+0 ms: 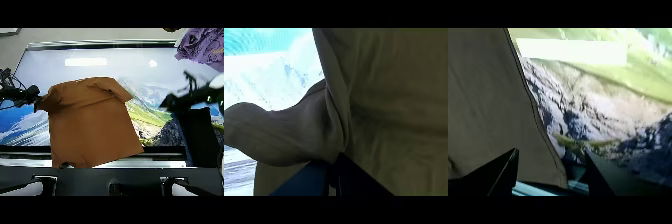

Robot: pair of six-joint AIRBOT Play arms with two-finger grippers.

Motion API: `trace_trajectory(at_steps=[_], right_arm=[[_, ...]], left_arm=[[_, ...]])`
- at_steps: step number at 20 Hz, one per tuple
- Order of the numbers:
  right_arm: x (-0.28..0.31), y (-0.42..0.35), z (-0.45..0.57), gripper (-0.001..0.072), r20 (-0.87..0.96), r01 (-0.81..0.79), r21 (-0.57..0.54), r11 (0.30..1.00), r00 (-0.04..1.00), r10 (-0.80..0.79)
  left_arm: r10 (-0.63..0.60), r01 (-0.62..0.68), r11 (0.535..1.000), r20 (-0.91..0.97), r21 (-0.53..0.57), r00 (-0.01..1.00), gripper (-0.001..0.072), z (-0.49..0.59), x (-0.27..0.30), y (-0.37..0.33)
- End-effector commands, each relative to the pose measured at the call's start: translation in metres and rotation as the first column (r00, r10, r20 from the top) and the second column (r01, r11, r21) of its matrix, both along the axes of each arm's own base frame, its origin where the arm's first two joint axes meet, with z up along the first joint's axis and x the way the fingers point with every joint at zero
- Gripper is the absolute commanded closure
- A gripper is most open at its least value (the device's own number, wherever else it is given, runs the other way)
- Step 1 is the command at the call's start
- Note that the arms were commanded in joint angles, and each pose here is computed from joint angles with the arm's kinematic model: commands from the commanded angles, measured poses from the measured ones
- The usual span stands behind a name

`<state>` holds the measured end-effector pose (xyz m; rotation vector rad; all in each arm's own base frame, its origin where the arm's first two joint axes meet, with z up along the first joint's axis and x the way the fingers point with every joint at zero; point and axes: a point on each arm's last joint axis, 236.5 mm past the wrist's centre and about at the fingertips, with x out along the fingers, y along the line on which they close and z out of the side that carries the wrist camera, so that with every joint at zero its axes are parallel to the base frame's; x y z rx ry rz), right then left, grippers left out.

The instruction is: Fold the clothes and pants, and hang the long-sleeved shirts on hangers.

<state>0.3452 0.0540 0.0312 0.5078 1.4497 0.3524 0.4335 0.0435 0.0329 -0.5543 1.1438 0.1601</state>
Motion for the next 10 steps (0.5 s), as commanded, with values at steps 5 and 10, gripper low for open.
trace_trajectory(at_steps=[5, 10], right_arm=[[-0.115, 0.046, -0.100, 0.0216, -0.209, -0.022, 0.151, 0.988, 0.976, 0.054], [-0.127, 0.066, -0.122, 0.0207, -0.202, -0.053, 0.127, 0.991, 0.976, 0.078]], left_arm=[[-0.008, 0.007, 1.000, -0.022, -0.006, 1.000, 0.0690, -0.001, -0.005, -0.002], [-0.009, 0.009, 1.000, -0.027, -0.007, 1.000, 0.0689, -0.002, -0.006, -0.002]])
